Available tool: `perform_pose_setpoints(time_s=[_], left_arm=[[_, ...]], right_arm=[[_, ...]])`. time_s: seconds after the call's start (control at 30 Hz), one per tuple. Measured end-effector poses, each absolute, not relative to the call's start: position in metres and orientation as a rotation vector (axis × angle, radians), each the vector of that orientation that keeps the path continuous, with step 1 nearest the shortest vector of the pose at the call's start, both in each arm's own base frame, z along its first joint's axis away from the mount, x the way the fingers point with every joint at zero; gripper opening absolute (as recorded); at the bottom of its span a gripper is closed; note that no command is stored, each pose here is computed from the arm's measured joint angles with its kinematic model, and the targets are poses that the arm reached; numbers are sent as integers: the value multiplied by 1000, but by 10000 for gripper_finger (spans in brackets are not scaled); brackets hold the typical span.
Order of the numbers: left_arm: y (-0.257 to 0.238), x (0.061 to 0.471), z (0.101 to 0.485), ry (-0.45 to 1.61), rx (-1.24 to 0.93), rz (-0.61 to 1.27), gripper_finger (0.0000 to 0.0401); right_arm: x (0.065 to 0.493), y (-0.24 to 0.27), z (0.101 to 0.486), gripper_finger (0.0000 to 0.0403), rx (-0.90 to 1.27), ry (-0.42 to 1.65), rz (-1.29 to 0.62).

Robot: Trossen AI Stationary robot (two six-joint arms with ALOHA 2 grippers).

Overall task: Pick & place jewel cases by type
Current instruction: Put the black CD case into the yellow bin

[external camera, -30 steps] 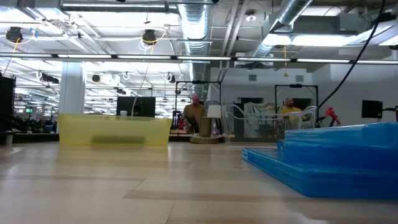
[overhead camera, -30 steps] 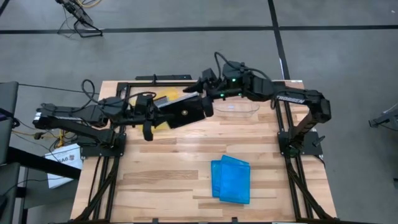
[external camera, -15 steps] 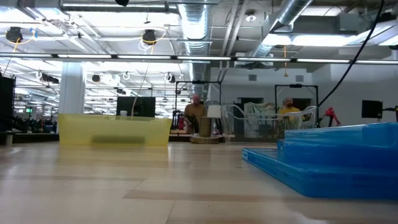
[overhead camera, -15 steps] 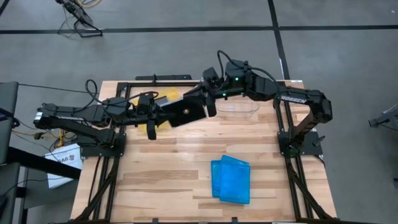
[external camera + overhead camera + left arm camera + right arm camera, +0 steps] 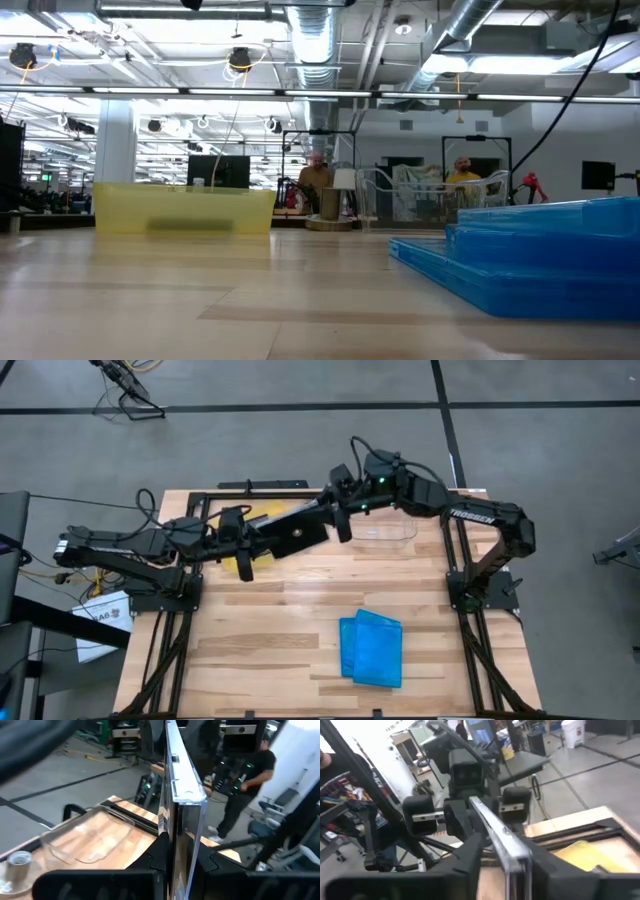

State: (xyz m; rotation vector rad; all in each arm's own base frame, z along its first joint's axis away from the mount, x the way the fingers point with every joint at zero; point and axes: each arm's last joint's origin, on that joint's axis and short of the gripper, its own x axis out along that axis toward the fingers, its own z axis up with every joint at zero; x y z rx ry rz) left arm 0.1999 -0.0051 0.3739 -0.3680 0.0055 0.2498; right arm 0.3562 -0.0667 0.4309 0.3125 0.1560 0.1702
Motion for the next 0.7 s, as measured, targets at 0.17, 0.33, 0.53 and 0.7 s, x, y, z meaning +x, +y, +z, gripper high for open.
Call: perform_pose_setpoints(time_s=[0.17,0.33,0.53,0.7], left_arm=[[-3,195,374,11,-364,293,19],[-1,185,379,-27,-367,340,19],[-2,178,396,-171,-354,284,19],[-3,178,399,-192,-350,231,19]], right_arm=[[335,-79,440,183,318,179,128],[313,-84,445,266,330,247,92],[310,-74,435,317,328,361,111],[315,-62,442,330,253,291,130]])
